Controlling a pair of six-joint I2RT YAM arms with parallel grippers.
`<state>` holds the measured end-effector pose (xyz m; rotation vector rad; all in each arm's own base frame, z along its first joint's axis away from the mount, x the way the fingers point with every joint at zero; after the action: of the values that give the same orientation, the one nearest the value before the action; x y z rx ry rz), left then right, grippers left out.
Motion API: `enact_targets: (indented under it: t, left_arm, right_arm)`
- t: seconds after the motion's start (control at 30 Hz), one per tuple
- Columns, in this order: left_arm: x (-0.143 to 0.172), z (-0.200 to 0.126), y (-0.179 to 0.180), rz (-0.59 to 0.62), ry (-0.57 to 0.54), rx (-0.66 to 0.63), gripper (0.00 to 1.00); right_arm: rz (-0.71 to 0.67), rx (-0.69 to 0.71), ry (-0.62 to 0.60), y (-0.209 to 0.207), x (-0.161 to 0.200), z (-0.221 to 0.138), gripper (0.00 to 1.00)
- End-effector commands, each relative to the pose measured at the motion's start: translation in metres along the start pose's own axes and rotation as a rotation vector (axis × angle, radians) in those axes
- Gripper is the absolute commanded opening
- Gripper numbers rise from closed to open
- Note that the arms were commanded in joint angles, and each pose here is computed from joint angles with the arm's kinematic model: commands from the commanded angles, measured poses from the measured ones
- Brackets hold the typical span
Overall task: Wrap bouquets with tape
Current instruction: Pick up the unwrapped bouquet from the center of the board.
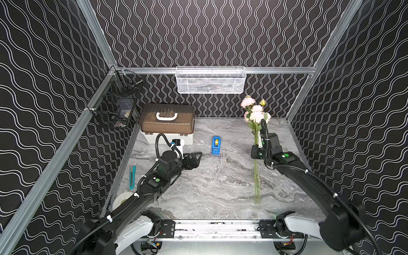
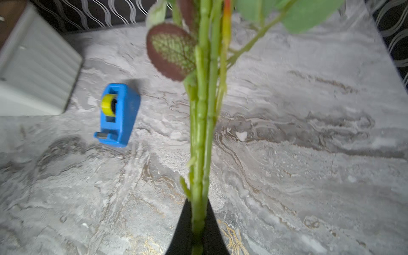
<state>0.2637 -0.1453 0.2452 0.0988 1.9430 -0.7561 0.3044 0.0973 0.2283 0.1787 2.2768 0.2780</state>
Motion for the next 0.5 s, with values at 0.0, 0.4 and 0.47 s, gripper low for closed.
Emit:
enact_targets:
  t: [0.0, 0.4, 0.47]
  left_arm:
    - [-0.002, -0.019, -0.010, 0.034, 0.064, 0.001, 0.87]
    - [-0.021, -0.090, -0.024, 0.571, -0.032, -0.025, 0.86]
    - [-0.016, -0.091, -0.028, 0.618, -0.050, 0.017, 0.85]
  right_arm:
    - [-0.137, -0.186, -0.052, 0.020, 0.005, -0.023, 0.00]
    - [-0.713, -0.705, 0.044, 0.088, 0.089, -0.033, 0.00]
    - [-0.869, -0.753, 0.082, 0.095, 0.100, -0.020, 0.00]
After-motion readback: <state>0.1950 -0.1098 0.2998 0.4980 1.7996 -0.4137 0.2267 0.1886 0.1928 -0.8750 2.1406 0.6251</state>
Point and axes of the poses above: each gripper's point midway between its finger pads, its own z axis out along the fingers, its own y axis along the line the jaws close on, x = y × z, the point moved 5 cm from there along -z, back along the fingers, and after that the axes turned 10 degrees about z, right-handed, at the moved point
